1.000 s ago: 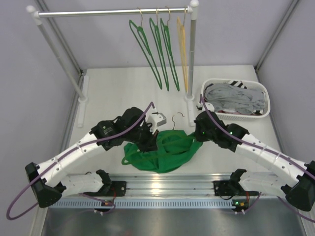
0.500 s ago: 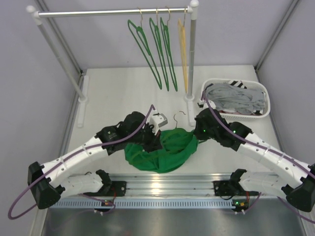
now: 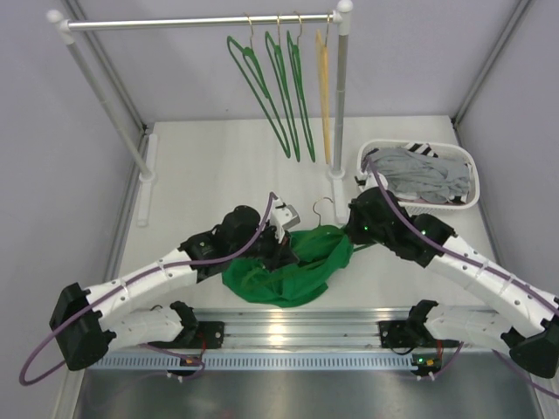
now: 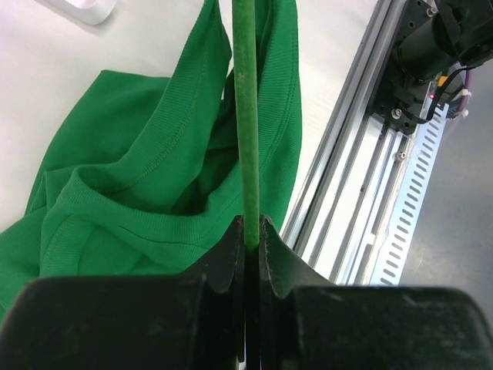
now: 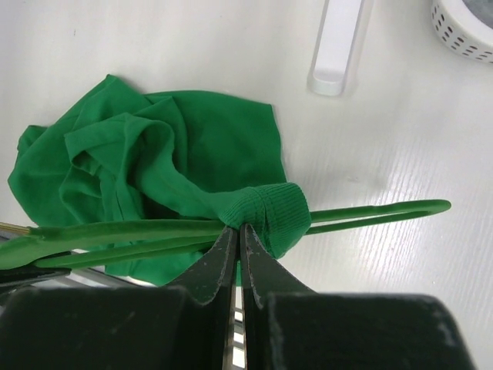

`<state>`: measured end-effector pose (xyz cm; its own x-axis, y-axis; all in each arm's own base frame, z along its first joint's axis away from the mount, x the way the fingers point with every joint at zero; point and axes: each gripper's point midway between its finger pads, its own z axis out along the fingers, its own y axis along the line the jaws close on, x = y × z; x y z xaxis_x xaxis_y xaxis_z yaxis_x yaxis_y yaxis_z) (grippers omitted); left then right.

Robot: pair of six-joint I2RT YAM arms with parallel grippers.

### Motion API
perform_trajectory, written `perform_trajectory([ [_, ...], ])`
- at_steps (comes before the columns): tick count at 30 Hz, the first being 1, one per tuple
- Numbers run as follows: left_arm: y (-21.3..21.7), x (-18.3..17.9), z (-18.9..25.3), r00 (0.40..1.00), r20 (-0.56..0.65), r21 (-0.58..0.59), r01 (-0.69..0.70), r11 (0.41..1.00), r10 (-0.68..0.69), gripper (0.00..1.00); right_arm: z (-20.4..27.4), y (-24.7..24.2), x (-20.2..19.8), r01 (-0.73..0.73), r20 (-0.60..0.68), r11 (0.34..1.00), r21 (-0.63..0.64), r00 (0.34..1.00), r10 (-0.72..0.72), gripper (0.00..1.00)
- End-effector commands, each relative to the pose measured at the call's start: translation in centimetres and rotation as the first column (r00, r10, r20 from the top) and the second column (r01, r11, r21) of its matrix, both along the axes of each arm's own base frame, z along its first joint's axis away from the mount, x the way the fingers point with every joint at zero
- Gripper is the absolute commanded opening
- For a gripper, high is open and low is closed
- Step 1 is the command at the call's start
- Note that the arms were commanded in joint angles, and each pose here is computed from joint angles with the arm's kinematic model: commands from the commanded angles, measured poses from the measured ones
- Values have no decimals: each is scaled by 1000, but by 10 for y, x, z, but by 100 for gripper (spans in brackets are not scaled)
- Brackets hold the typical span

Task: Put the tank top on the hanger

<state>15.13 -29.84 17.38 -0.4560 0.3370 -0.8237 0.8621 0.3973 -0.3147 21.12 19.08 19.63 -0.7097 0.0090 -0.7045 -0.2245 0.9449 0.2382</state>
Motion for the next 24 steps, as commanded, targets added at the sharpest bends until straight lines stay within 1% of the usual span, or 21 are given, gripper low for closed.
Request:
perform_trajectory([
  [1, -21, 6, 27, 991, 118, -136, 72, 988, -56, 0, 27, -5, 5, 31, 83, 999, 43, 996, -34, 0],
  [4, -23, 5, 16, 992, 106, -122, 86, 989, -73, 0, 30, -9, 5, 39, 107, 998, 45, 993, -44, 1],
  [5, -27, 6, 21, 989, 123, -146, 97, 984, -79, 0, 31, -9, 6, 35, 115, 998, 45, 993, -40, 4],
  [7, -29, 2, 23, 986, 130, -173, 125, 977, -103, 0, 30, -13, 7, 46, 127, 998, 33, 991, -50, 6],
  [10, -28, 2, 20, 986, 134, -172, 122, 977, -100, 0, 28, -20, 8, 60, 137, 998, 23, 989, -62, 11],
  [11, -28, 2, 19, 986, 133, -171, 122, 978, -100, 0, 28, -20, 8, 60, 142, 998, 27, 988, -63, 15],
  [14, -28, 3, 19, 986, 139, -176, 120, 977, -96, 0, 35, -17, 5, 21, 168, 998, 65, 985, -31, 26],
  [16, -30, 4, 15, 986, 133, -170, 119, 978, -97, 0, 40, -15, 0, -15, 200, 995, 99, 980, -5, 30],
  [17, -31, 4, 15, 987, 133, -175, 118, 977, -95, 0, 36, -14, -3, -41, 207, 994, 103, 978, 19, 34],
  [18, -32, 4, 11, 988, 119, -173, 116, 978, -96, 0, 44, -10, -2, -79, 253, 990, 119, 966, 47, 36],
  [19, -33, 4, 10, 989, 115, -175, 117, 978, -98, 0, 55, -9, -9, -119, 290, 980, 162, 955, 68, 39],
  [20, -35, 6, 11, 988, 117, -182, 116, 976, -96, 0, 59, -8, -11, -145, 314, 974, 176, 946, 84, 45],
  [21, -36, 6, 6, 991, 101, -177, 109, 978, -92, 0, 57, -7, -14, -173, 330, 970, 168, 938, 110, 48],
  [22, -37, 7, 4, 992, 93, -176, 104, 979, -89, 0, 65, -4, -15, -199, 362, 961, 193, 925, 119, 51],
  [24, -41, 9, 0, 993, 73, -176, 99, 979, -88, 0, 63, 1, -16, -228, 368, 955, 191, 918, 146, 52],
])
